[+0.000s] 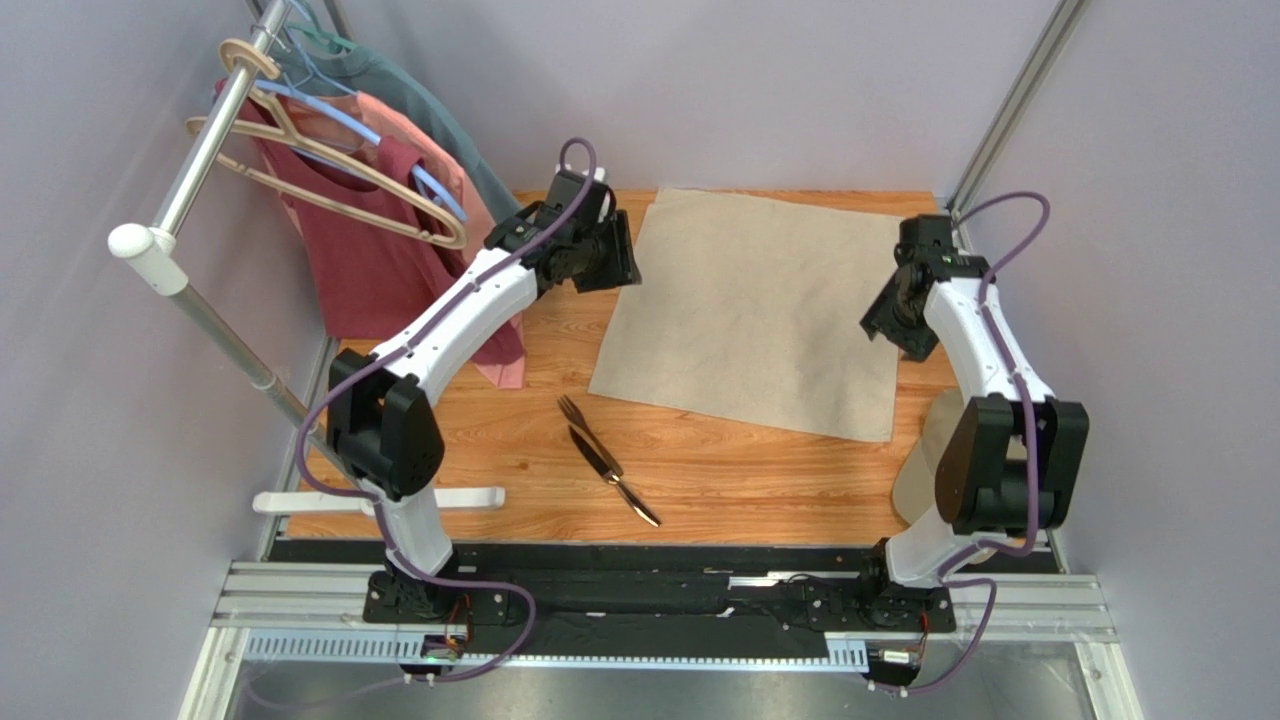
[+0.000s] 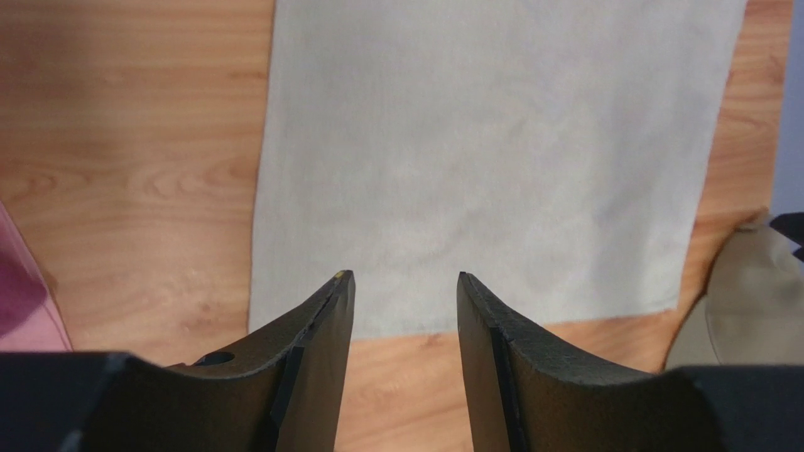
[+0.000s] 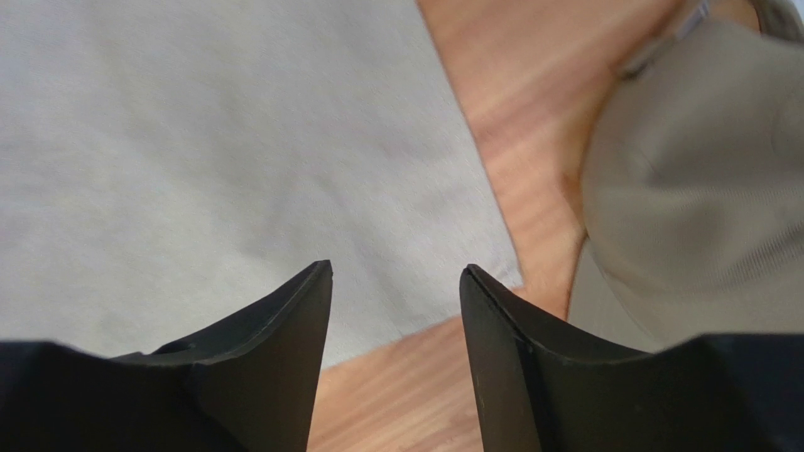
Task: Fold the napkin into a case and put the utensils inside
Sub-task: Pick up the flattened napkin from the center of the board.
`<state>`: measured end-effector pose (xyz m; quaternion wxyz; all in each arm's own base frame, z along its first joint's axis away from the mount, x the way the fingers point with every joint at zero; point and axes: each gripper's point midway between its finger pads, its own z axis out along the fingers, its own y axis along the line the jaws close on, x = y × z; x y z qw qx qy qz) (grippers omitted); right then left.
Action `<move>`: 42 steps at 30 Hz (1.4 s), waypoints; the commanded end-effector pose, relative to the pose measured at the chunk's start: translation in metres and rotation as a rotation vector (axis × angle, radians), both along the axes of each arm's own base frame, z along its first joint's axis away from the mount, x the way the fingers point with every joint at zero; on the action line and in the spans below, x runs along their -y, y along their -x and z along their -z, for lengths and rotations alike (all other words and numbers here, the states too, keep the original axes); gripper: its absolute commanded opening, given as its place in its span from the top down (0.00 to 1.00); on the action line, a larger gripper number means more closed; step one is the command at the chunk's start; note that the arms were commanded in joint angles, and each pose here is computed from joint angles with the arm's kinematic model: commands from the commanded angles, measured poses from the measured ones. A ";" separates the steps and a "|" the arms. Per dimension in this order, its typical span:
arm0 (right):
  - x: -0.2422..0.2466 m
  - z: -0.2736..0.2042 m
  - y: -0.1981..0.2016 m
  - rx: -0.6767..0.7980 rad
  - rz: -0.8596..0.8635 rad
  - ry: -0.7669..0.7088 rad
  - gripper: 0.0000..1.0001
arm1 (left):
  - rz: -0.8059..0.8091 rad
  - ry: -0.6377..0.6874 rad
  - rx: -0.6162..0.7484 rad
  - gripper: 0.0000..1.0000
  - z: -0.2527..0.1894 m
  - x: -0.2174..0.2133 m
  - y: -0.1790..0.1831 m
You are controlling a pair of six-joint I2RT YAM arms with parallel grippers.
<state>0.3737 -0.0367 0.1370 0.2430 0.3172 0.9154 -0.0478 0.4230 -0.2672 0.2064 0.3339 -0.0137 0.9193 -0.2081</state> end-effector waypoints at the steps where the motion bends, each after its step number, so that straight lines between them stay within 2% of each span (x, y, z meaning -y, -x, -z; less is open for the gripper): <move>1: 0.006 0.030 0.048 -0.052 0.108 -0.008 0.46 | 0.008 0.009 -0.152 0.51 0.050 0.004 0.050; 2: 0.004 0.034 0.053 -0.059 0.115 -0.018 0.58 | 0.019 0.023 -0.144 0.53 0.046 0.008 0.057; 3: 0.003 0.037 0.058 -0.063 0.129 -0.024 0.62 | 0.028 0.029 -0.153 0.54 0.051 0.010 0.062; 4: 0.003 0.048 0.068 -0.093 0.147 -0.026 0.71 | 0.037 0.031 -0.151 0.56 0.051 0.012 0.066; 9: 0.012 0.076 0.084 -0.148 0.217 -0.005 0.71 | 0.052 0.014 -0.136 0.57 0.047 0.012 0.079; 14: 0.020 0.102 0.100 -0.202 0.236 -0.007 0.64 | 0.047 0.014 -0.085 0.55 0.039 0.004 0.083; 19: 0.019 0.115 0.098 -0.185 0.228 -0.060 0.58 | 0.033 -0.015 -0.087 0.50 0.045 -0.005 0.087; 24: 0.018 0.130 0.095 -0.207 0.233 -0.083 0.58 | 0.000 -0.067 -0.083 0.46 0.056 -0.016 0.086; 30: 0.015 0.133 0.098 -0.183 0.253 -0.095 0.75 | -0.070 -0.158 -0.135 0.41 0.084 -0.036 0.085; 34: 0.017 0.120 0.092 -0.123 0.243 -0.085 0.94 | -0.121 -0.228 -0.207 0.42 0.112 -0.056 0.075; 37: 0.014 0.111 0.085 -0.082 0.227 -0.107 1.00 | -0.160 -0.278 -0.234 0.43 0.125 -0.073 0.068; 42: 0.012 0.097 0.077 -0.023 0.203 -0.115 1.00 | -0.181 -0.328 -0.266 0.47 0.138 -0.082 0.063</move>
